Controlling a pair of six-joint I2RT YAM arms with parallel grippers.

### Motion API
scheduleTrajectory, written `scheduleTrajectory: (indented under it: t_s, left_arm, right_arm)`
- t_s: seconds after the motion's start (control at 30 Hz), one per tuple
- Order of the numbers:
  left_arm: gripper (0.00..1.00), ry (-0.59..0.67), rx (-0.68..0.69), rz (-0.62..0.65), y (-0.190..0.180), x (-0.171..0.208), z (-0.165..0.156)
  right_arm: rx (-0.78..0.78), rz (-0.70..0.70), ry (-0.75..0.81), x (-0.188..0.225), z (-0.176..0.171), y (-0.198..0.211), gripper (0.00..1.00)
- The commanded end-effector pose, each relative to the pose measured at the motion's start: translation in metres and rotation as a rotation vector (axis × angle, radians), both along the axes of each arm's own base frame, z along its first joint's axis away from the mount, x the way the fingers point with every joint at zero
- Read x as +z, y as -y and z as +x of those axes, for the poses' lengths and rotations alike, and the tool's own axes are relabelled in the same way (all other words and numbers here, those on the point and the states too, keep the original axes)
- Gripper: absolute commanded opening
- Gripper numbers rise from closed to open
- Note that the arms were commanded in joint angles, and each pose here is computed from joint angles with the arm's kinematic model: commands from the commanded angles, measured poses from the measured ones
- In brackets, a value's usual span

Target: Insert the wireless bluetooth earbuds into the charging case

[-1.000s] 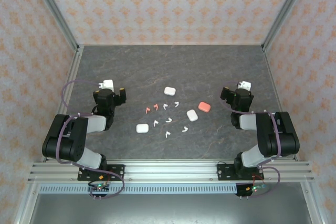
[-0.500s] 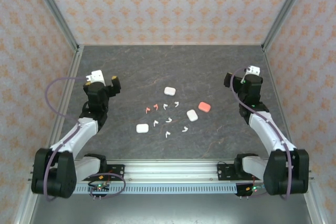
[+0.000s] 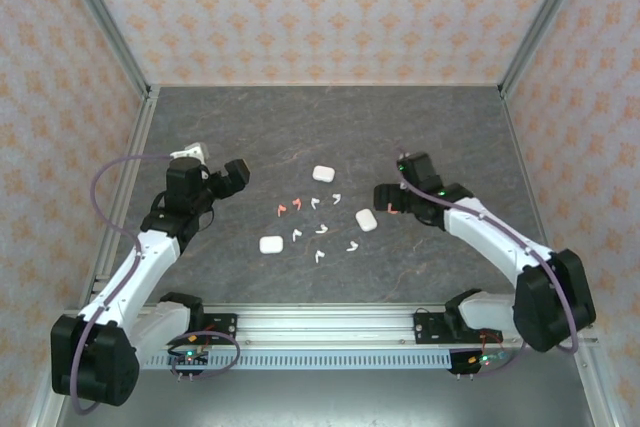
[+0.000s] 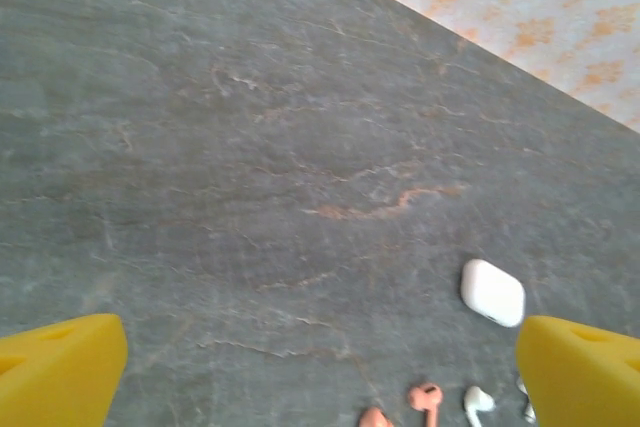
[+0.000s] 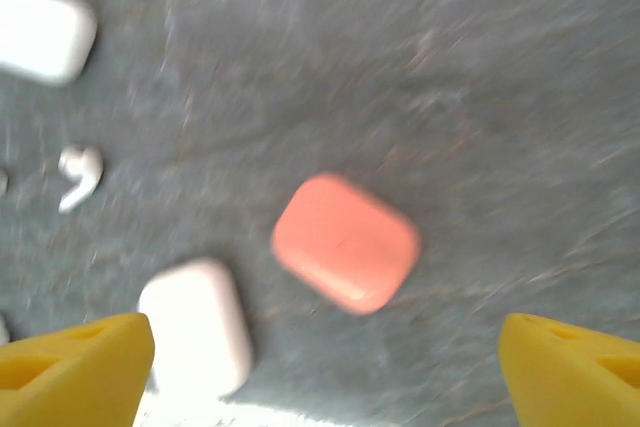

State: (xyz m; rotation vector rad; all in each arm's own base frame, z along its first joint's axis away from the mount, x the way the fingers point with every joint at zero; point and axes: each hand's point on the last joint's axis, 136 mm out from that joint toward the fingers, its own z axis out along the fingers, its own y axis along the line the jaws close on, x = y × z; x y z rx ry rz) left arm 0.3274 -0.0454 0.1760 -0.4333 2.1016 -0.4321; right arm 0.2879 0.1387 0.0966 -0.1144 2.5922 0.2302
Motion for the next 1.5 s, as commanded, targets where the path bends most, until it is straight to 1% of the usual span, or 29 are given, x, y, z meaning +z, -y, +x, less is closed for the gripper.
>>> scheduleTrajectory:
  t_s: [0.0, 0.17, 0.43, 0.5, 0.77, 1.03, 1.17, 1.27, 1.37, 1.47]
  left_arm:
    - [1.0, -0.015, -0.031, -0.054, 0.012, -0.003, -0.007]
    - [1.0, -0.029, -0.056, -0.031, 0.016, -0.002, -0.007]
    - [1.0, -0.017, -0.044, -0.018, 0.013, 0.001, -0.01]
    - [1.0, -0.021, -0.041, -0.015, 0.012, 0.001, -0.01]
    - [1.0, -0.023, -0.045, -0.011, 0.013, 0.001, -0.01]
    - [1.0, -0.027, -0.053, -0.01, 0.014, 0.001, -0.01]
    - [1.0, -0.031, -0.076, -0.015, 0.018, 0.005, -0.009]
    - [1.0, -0.032, -0.121, -0.031, 0.027, 0.011, -0.008]
    - [1.0, -0.042, -0.19, -0.061, 0.04, 0.019, -0.008]
    - [1.0, -0.061, -0.279, -0.089, 0.057, 0.028, -0.009]
  right_arm:
    - [-0.009, -0.077, -0.086, -0.02, -0.018, -0.011, 0.88]
    - [0.061, -0.177, -0.136, -0.036, -0.019, -0.034, 0.83]
    - [0.108, -0.206, -0.192, -0.053, -0.015, -0.052, 0.78]
    - [0.115, -0.208, -0.211, -0.059, -0.017, -0.054, 0.77]
    - [0.121, -0.228, -0.264, -0.076, -0.021, -0.055, 0.69]
    - [0.132, -0.242, -0.275, -0.085, -0.022, -0.054, 0.56]
    - [0.144, -0.252, -0.245, -0.078, -0.018, -0.053, 0.49]
    - [0.17, -0.243, -0.179, -0.062, -0.012, -0.054, 0.44]
    - [0.224, -0.235, -0.094, -0.038, -0.004, -0.058, 0.43]
    - [0.292, -0.22, 0.025, -0.006, 0.003, -0.064, 0.42]
